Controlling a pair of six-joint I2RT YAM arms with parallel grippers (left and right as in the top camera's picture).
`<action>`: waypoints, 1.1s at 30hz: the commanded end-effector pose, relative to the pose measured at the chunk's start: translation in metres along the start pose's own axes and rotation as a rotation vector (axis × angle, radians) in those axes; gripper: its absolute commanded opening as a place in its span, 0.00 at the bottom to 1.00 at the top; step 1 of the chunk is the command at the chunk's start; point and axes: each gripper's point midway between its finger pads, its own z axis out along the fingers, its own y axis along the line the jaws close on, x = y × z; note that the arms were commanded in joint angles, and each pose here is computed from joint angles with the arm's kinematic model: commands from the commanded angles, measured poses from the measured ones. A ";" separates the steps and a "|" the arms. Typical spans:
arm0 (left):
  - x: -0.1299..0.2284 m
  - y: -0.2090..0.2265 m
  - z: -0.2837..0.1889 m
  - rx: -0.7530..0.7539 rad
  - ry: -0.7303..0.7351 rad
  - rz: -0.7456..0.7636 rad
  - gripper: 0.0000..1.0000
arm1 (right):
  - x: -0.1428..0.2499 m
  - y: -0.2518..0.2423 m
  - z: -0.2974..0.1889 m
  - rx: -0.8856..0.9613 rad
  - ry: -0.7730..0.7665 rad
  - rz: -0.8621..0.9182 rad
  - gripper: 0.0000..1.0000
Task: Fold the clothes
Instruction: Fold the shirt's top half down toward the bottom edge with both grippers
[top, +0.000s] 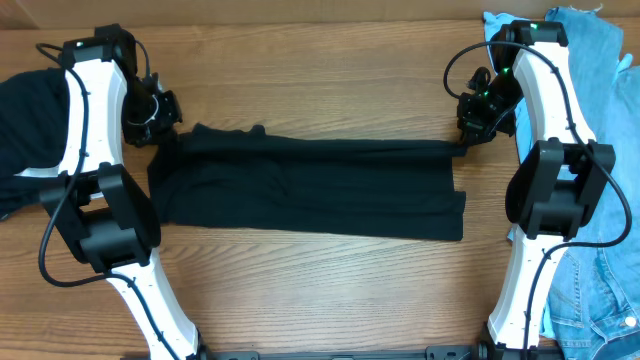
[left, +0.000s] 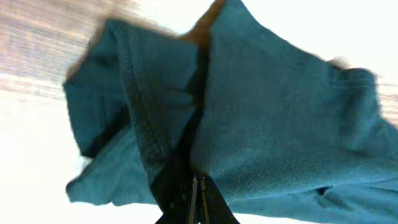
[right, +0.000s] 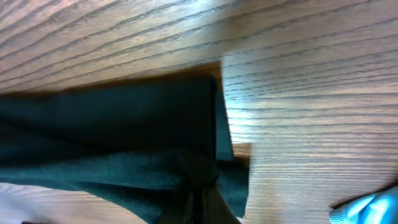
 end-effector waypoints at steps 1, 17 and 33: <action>0.009 0.015 -0.010 -0.061 0.010 0.004 0.04 | 0.005 -0.011 0.007 0.030 0.030 0.027 0.04; 0.047 0.030 -0.007 -0.140 0.171 0.014 0.04 | 0.033 -0.026 0.007 0.104 0.070 0.080 0.04; 0.064 0.046 0.025 -0.194 0.250 0.010 0.04 | 0.050 -0.031 0.026 0.113 0.158 0.092 0.11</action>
